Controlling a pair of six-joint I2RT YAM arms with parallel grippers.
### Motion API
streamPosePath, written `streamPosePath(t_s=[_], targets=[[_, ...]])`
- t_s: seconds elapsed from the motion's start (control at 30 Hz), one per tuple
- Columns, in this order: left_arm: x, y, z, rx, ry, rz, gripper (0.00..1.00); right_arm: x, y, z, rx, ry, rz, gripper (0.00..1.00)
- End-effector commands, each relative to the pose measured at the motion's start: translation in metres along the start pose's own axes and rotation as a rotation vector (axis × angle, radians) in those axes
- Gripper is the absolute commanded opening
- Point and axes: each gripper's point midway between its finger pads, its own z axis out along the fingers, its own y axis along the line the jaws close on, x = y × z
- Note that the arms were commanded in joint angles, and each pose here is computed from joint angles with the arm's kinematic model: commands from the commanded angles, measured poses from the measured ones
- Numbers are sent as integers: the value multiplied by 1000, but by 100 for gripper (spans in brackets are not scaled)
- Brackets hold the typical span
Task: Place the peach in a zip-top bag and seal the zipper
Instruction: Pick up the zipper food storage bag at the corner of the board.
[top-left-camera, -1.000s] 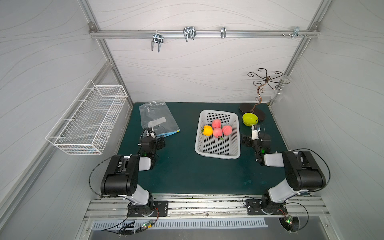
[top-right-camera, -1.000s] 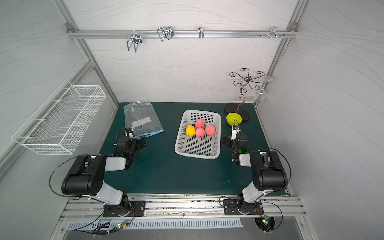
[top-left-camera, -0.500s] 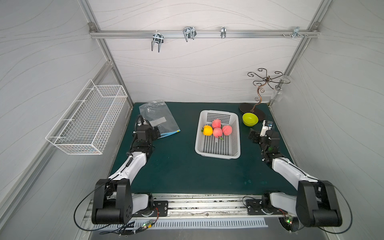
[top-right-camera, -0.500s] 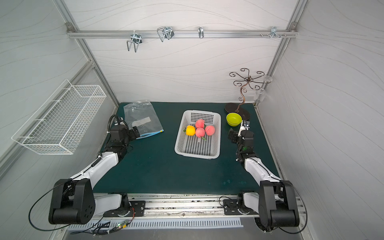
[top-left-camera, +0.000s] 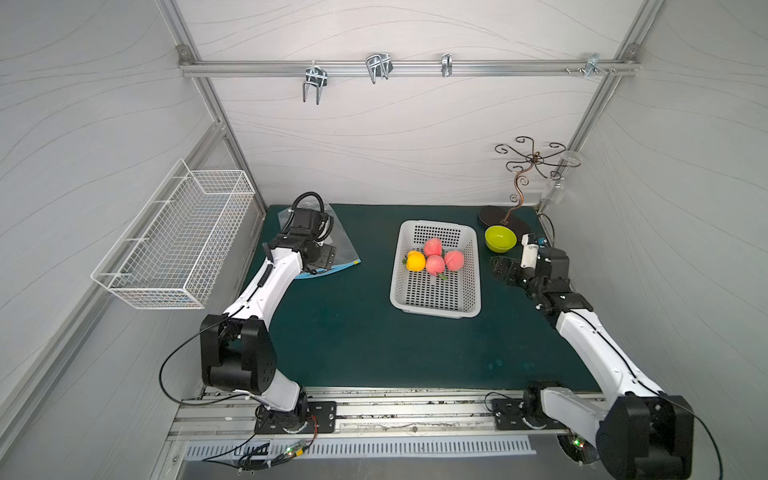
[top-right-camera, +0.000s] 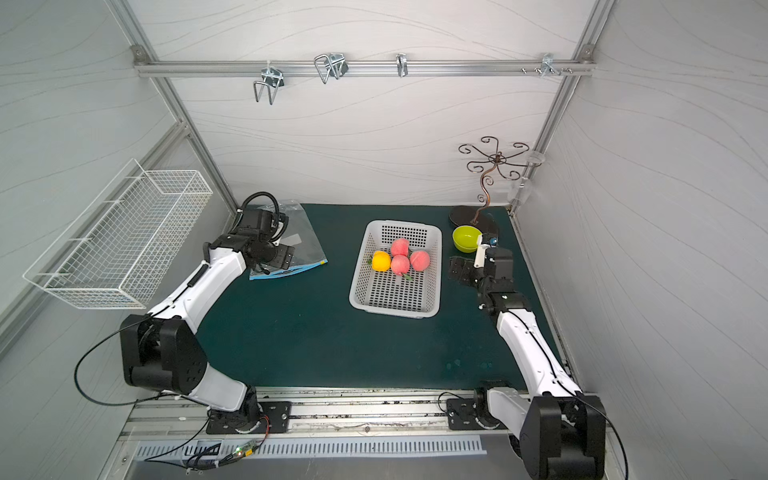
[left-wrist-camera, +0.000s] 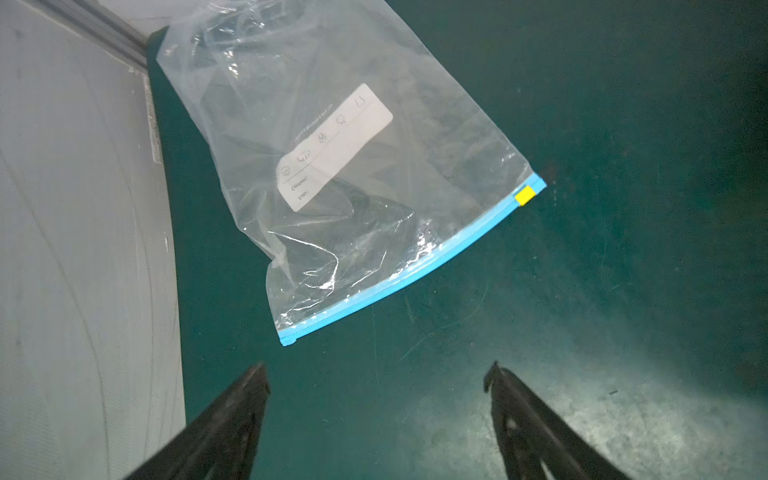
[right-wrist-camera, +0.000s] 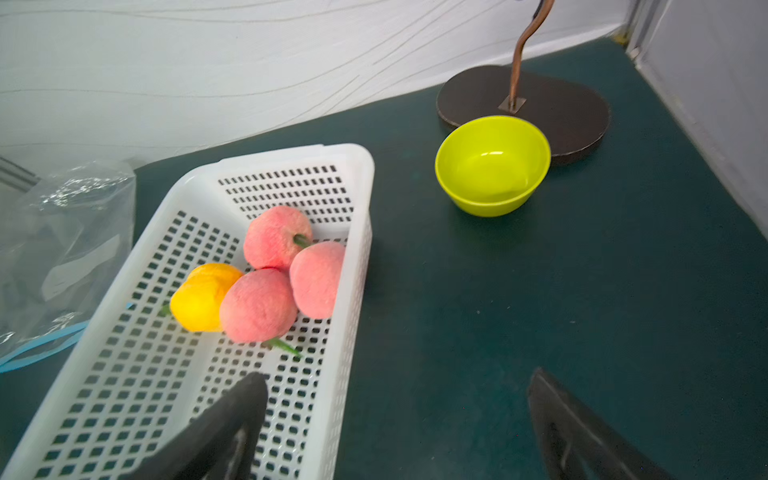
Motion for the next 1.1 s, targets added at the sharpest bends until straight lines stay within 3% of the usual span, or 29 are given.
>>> streamPosePath(t_s=[0.0, 0.13, 0.3, 0.47, 0.87, 1.07], targets=[[1, -11, -8, 37, 37, 212, 86, 13, 11, -7, -57, 71, 40, 99], [7, -15, 5, -4, 71, 379, 82, 15, 11, -8, -61, 75, 47, 99], [5, -10, 33, -96, 4, 455, 82, 17, 11, -7, -61, 82, 48, 99], [-3, -9, 52, -143, -41, 494, 82, 19, 7, -4, -51, 91, 47, 99], [6, -9, 106, -183, 43, 520, 79, 19, -6, -3, -35, 93, 89, 99], [4, -4, 119, -220, 63, 507, 71, 19, -8, -3, -38, 95, 100, 99]])
